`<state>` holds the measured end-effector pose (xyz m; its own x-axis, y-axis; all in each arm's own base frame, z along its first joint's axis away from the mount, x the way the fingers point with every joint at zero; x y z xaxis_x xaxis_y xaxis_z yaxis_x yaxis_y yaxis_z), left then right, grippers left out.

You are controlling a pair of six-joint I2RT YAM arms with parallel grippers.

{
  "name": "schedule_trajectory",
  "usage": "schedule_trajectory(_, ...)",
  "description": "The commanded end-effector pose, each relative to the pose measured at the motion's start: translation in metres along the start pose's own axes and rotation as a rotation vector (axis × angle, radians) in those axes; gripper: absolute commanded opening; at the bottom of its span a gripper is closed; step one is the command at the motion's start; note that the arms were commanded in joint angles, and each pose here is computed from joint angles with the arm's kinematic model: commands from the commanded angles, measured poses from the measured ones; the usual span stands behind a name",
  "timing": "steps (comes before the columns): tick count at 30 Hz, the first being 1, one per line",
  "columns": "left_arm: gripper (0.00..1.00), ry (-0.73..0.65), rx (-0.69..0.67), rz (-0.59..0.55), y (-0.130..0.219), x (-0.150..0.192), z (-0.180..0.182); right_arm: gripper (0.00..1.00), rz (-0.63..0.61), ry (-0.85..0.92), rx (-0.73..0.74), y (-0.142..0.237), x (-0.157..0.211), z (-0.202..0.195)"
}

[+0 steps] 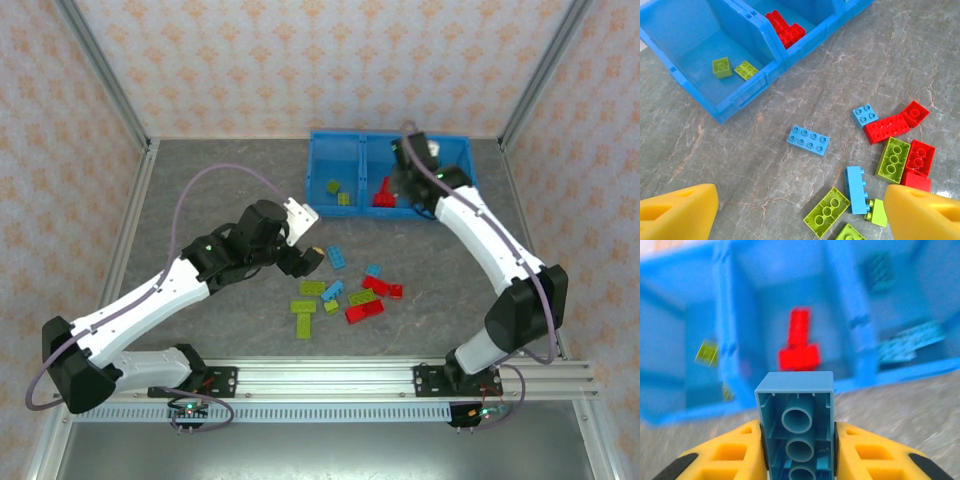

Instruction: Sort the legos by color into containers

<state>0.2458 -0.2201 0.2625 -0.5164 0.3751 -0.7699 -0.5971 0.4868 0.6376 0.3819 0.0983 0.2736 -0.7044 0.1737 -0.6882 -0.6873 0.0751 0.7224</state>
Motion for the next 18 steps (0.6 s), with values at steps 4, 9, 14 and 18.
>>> schedule_trajectory(4,0.87,0.0,-0.008,-0.027,0.006,-0.006,0.0,0.32,0.004,-0.158,0.166,-0.044,-0.039,-0.083)
schedule_trajectory(9,0.88,0.015,-0.031,-0.028,0.008,0.0,0.003,0.32,0.112,-0.227,0.144,-0.099,-0.038,-0.101)
schedule_trajectory(14,0.88,0.027,-0.055,0.015,0.003,0.01,0.005,0.34,0.168,-0.263,0.133,-0.139,-0.037,-0.106)
schedule_trajectory(18,0.88,0.015,-0.067,0.063,-0.005,0.022,0.006,0.44,0.19,-0.27,0.136,-0.151,-0.041,-0.104)
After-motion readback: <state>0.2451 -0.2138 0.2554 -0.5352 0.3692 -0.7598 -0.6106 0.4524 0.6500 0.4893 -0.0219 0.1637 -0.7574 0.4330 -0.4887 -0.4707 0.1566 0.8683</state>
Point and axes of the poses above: each hand's point on the last joint's axis, 136 mm out from that joint toward the fingers, its own y axis back along the fingers, its own z axis along the line the jaws close on, x = y × z, the point moved 4 cm from there along y, back along the fingers, and after that the axes turned 7 degrees about y, right-handed, at the moved point
